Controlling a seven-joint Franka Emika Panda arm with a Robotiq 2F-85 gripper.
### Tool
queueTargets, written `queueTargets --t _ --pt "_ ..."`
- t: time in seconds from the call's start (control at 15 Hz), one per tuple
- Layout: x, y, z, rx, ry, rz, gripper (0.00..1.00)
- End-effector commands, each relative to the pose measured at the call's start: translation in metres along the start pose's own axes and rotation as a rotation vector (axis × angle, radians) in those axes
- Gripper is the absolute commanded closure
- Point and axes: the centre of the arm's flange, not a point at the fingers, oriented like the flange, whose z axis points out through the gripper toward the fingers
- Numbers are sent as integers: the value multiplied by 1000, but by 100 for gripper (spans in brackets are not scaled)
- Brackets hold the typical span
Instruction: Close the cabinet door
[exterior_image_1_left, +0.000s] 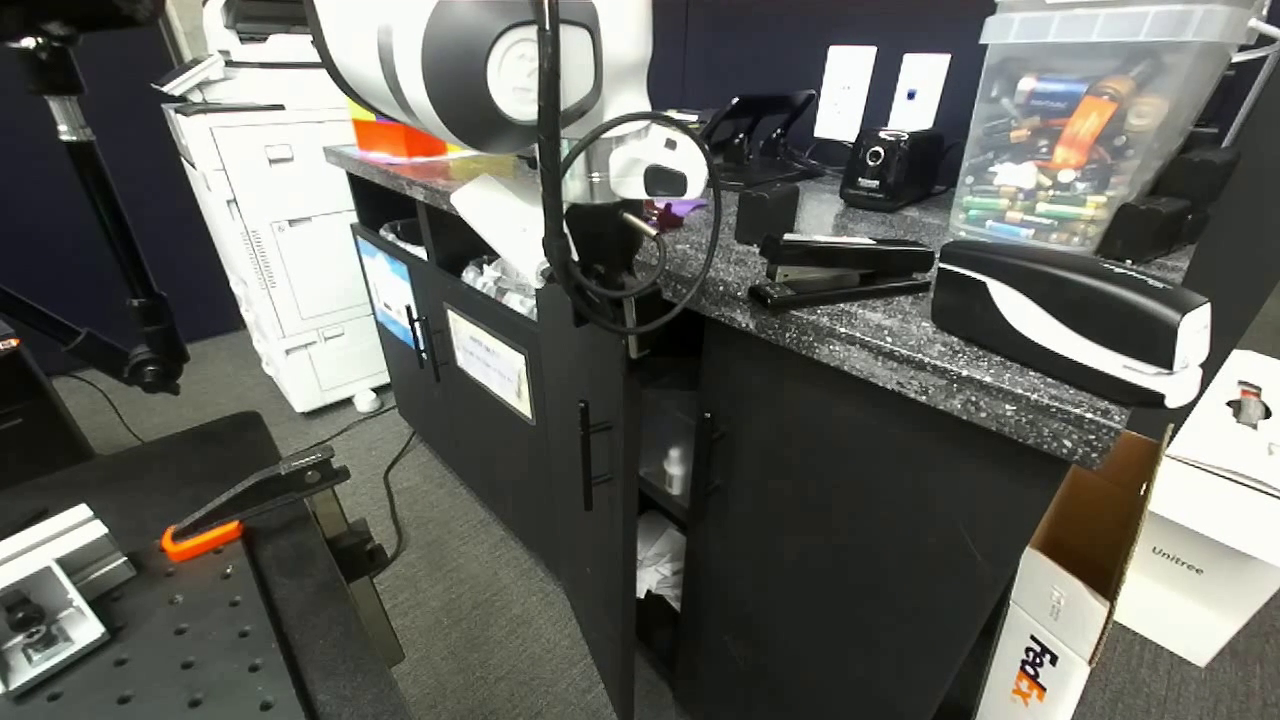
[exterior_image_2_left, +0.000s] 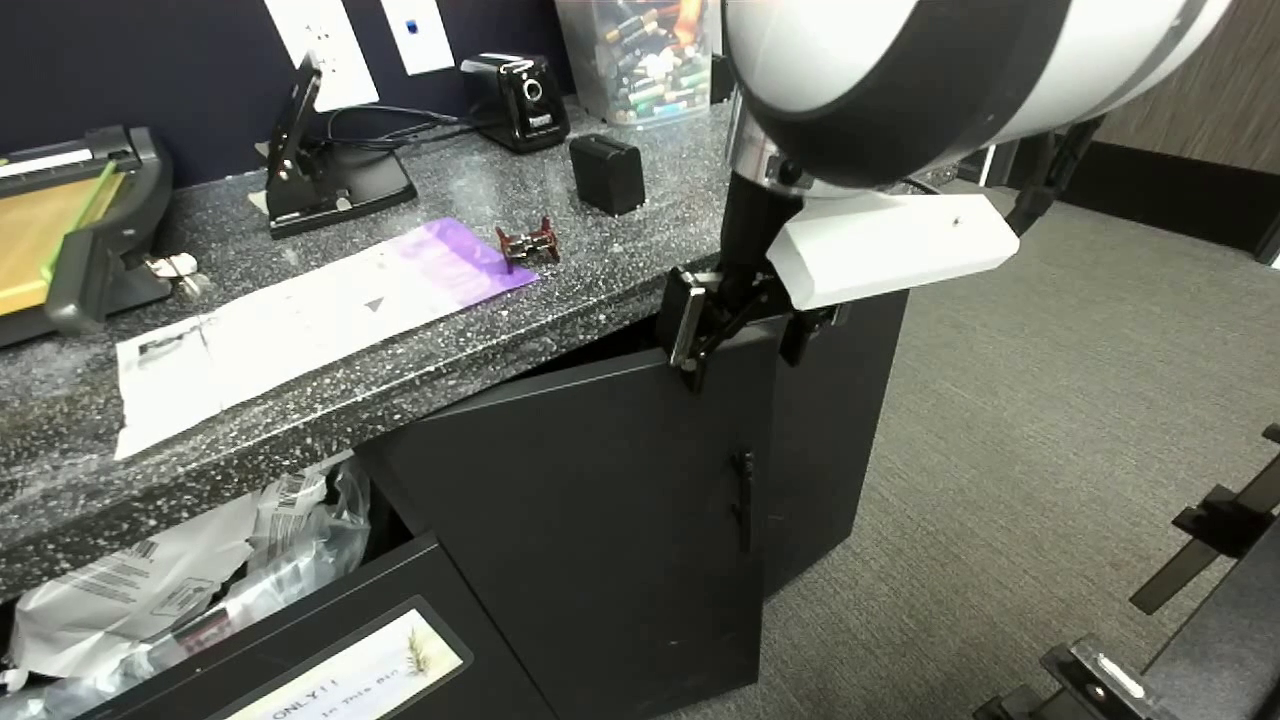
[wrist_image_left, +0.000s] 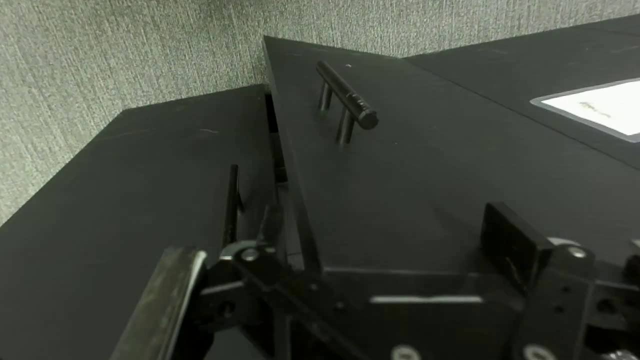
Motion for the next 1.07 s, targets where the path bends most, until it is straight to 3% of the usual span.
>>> queueTargets --t 0.0,0.47,0.67,0.93,1.0 --pt "10 -9 0 -58 107 -13 0" --pt "3 -22 12 -147 250 -82 0" --pt "-9 -30 3 -84 120 -65 0" --pt "-16 -36 -43 42 -35 -30 0" --pt "-17 -50 -3 -12 21 -52 0"
